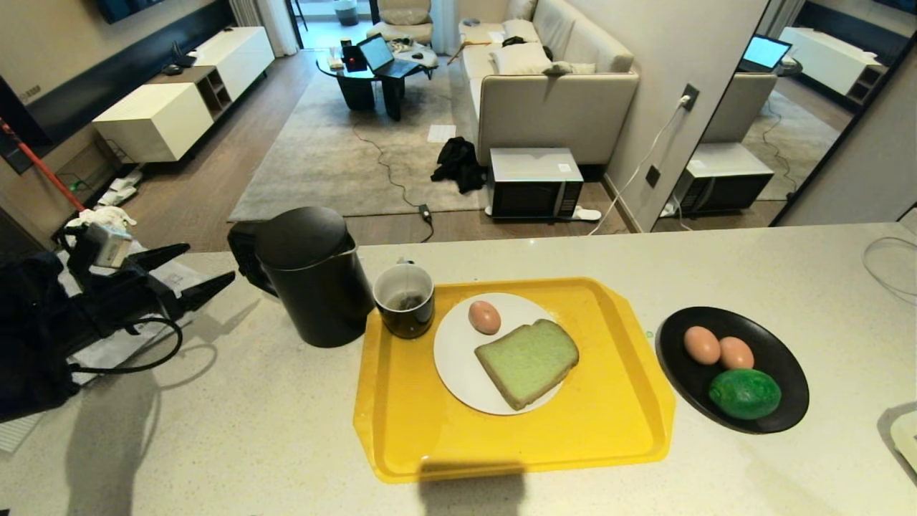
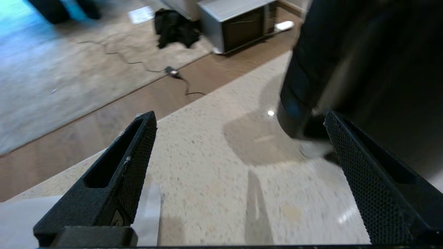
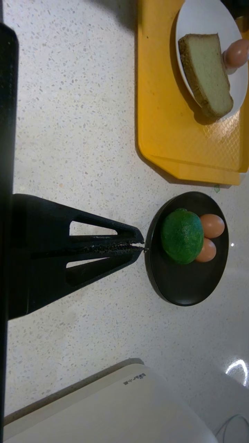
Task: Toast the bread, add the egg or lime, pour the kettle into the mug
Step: Pick up the kettle
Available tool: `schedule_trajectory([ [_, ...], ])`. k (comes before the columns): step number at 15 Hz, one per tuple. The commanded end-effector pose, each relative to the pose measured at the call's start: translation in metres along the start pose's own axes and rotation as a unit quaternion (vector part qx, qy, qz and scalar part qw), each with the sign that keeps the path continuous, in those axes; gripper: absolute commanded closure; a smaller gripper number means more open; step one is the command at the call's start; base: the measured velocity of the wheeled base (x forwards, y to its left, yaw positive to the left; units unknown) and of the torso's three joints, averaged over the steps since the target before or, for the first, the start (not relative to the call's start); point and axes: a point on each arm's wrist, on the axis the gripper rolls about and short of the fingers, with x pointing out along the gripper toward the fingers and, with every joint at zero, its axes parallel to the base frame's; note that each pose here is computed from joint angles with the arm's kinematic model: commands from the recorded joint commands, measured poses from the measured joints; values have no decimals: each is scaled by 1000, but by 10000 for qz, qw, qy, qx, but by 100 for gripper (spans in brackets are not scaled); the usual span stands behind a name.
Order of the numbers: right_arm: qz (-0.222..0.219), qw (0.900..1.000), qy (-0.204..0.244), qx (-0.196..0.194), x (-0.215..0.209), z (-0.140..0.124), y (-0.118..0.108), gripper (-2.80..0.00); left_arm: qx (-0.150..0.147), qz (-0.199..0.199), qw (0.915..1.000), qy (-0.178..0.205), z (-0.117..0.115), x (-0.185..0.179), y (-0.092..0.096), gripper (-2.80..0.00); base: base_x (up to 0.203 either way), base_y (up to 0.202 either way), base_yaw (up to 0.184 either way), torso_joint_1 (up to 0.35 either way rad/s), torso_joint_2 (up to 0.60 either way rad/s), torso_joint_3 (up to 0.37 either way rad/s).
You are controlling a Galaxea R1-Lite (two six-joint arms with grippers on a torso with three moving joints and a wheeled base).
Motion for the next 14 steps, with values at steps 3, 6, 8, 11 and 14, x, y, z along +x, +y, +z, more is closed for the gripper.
schedule_trajectory([
  [3,-1,10000,-3,-3,0,0,0,0,-278,411,9987,-111,3,24,-19,-280,0,0,0,0,0,0],
  [6,-1,10000,-3,-3,0,0,0,0,-375,342,9987,-63,-5,31,-23,-280,0,0,0,0,0,0],
  [8,-1,10000,5,4,0,0,0,0,-397,309,9987,-57,-7,33,-25,-280,0,0,0,0,0,0],
  [11,-1,10000,-3,-1,0,0,0,0,-483,294,9984,-97,-9,34,-24,-280,0,0,0,0,0,0],
  [14,-1,10000,-1,4,0,0,0,0,-492,273,9982,-208,-10,39,-20,-280,0,0,0,0,0,0],
])
